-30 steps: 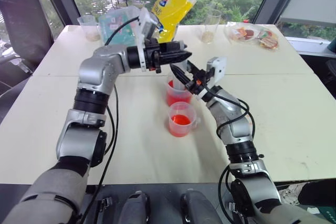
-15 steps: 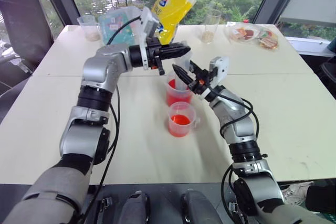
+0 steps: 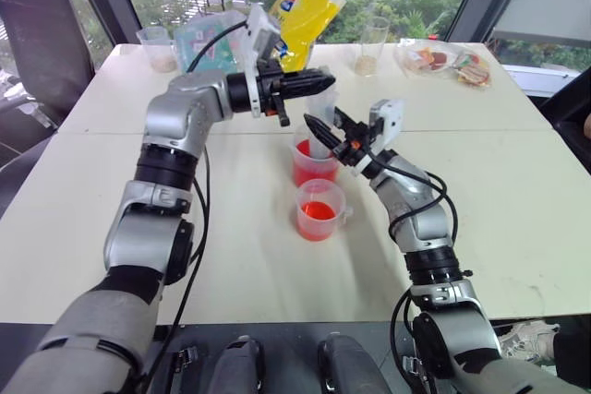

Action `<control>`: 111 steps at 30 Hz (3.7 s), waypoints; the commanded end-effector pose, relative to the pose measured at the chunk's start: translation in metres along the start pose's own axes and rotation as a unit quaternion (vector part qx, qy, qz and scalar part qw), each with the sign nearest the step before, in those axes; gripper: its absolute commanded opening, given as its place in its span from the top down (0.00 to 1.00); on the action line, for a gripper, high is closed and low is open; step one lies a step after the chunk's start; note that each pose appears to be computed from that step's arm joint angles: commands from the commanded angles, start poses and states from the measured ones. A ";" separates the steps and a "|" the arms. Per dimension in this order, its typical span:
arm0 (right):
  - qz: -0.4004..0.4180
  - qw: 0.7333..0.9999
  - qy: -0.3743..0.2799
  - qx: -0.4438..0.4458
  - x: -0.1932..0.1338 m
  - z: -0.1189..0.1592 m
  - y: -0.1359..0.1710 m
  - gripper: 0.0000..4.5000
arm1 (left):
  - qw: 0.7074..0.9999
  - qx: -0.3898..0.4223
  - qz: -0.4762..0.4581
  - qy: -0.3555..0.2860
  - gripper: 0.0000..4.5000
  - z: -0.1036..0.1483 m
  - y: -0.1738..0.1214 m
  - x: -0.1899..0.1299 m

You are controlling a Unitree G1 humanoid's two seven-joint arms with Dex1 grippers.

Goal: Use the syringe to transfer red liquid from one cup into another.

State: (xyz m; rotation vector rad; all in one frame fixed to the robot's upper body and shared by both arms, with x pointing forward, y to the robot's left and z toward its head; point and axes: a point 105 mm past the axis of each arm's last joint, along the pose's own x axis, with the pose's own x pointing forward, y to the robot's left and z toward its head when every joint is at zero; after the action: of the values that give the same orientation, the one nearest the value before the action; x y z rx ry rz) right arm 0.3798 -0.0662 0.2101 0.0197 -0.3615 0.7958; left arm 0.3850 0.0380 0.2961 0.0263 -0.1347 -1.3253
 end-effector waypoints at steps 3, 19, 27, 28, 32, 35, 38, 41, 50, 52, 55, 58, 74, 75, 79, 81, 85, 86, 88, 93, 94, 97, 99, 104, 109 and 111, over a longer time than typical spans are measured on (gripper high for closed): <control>0.036 0.999 0.039 0.012 -0.001 -0.021 0.015 0.69 | 0.991 0.106 0.009 -0.081 0.98 0.074 -0.004 -0.006; 0.035 0.999 0.003 0.006 0.006 0.004 0.011 0.69 | 0.993 0.095 0.002 -0.069 0.57 0.064 -0.005 -0.006; 0.023 0.999 -0.031 -0.003 0.013 0.032 0.000 0.69 | 0.996 0.089 -0.008 -0.023 0.02 0.036 -0.010 -0.026; 0.022 0.999 -0.033 -0.006 0.014 0.034 -0.001 0.69 | 0.996 0.089 -0.003 -0.017 0.02 0.033 -0.009 -0.031; 0.020 0.999 -0.041 -0.011 0.015 0.043 -0.005 0.69 | 0.996 0.088 0.015 -0.008 0.02 0.031 -0.008 -0.046; 0.021 0.998 -0.063 -0.017 0.015 0.063 -0.007 0.69 | 0.996 0.088 0.032 -0.003 0.02 0.032 -0.007 -0.061; 0.031 0.995 -0.090 -0.023 0.012 0.091 -0.006 0.69 | 0.995 0.090 0.045 0.005 0.02 0.031 -0.007 -0.070; 0.060 0.992 -0.110 -0.009 0.001 0.120 0.005 0.69 | 0.994 0.090 0.053 0.009 0.02 0.031 -0.007 -0.075; 0.112 0.992 -0.038 0.042 -0.037 0.090 0.043 0.69 | 0.994 0.096 0.044 0.006 0.02 0.036 -0.013 -0.071; 0.106 0.993 -0.022 0.046 -0.043 0.078 0.046 0.69 | 0.995 0.097 0.037 0.003 0.02 0.039 -0.015 -0.069; 0.100 0.994 -0.008 0.046 -0.049 0.066 0.050 0.69 | 0.996 0.091 0.023 -0.007 0.02 0.044 -0.020 -0.065; 0.097 0.994 -0.002 0.046 -0.052 0.060 0.052 0.69 | 0.997 0.071 0.007 -0.027 0.02 0.051 -0.025 -0.061; 0.103 0.994 -0.003 0.040 -0.049 0.059 0.057 0.69 | 0.998 0.052 -0.039 -0.015 0.02 0.031 -0.025 -0.023; 0.104 0.994 -0.003 0.040 -0.048 0.060 0.057 0.69 | 0.998 0.053 -0.042 -0.015 0.02 0.030 -0.025 -0.020; 0.107 0.993 -0.003 0.039 -0.048 0.060 0.059 0.69 | 0.997 0.053 -0.057 -0.023 0.02 0.031 -0.026 -0.010; 0.108 0.993 -0.002 0.038 -0.048 0.060 0.059 0.69 | 0.996 0.047 -0.069 -0.027 0.13 0.030 -0.029 -0.006; 0.106 0.994 -0.001 0.038 -0.048 0.060 0.059 0.69 | 0.995 0.043 -0.089 -0.026 0.54 0.027 -0.036 -0.002; 0.106 0.994 -0.002 0.039 -0.048 0.061 0.058 0.69 | 0.994 0.041 -0.094 -0.027 0.65 0.027 -0.037 -0.002; 0.106 0.994 -0.003 0.039 -0.047 0.061 0.058 0.69 | 0.994 0.039 -0.100 -0.028 0.86 0.027 -0.040 -0.001; 0.108 0.993 -0.008 0.042 -0.046 0.065 0.058 0.69 | 0.992 0.038 -0.121 -0.013 0.99 0.020 -0.048 -0.002; 0.109 0.993 -0.010 0.044 -0.045 0.067 0.058 0.69 | 0.991 0.037 -0.125 -0.007 0.99 0.017 -0.050 -0.002; 0.110 0.993 -0.020 0.048 -0.043 0.073 0.058 0.69 | 0.991 0.033 -0.133 0.007 0.99 0.009 -0.053 -0.004; 0.110 0.992 -0.025 0.051 -0.041 0.077 0.058 0.69 | 0.990 0.031 -0.136 0.014 0.99 0.005 -0.054 -0.004; 0.112 0.992 -0.038 0.054 -0.038 0.086 0.058 0.69 | 0.989 0.029 -0.144 0.026 0.99 -0.004 -0.059 -0.004; 0.110 0.991 -0.047 0.053 -0.036 0.094 0.056 0.69 | 0.988 0.024 -0.149 0.030 0.99 -0.009 -0.064 -0.003; 0.108 0.991 -0.050 0.053 -0.036 0.097 0.055 0.69 | 0.988 0.023 -0.151 0.032 0.99 -0.011 -0.065 -0.003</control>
State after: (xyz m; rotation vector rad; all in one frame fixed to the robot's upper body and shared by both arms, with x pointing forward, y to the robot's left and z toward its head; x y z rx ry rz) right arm 0.3027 -0.0655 0.2316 0.1376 -0.2024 1.0143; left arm 0.3361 0.0435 0.2981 0.1028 -0.1863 -1.5148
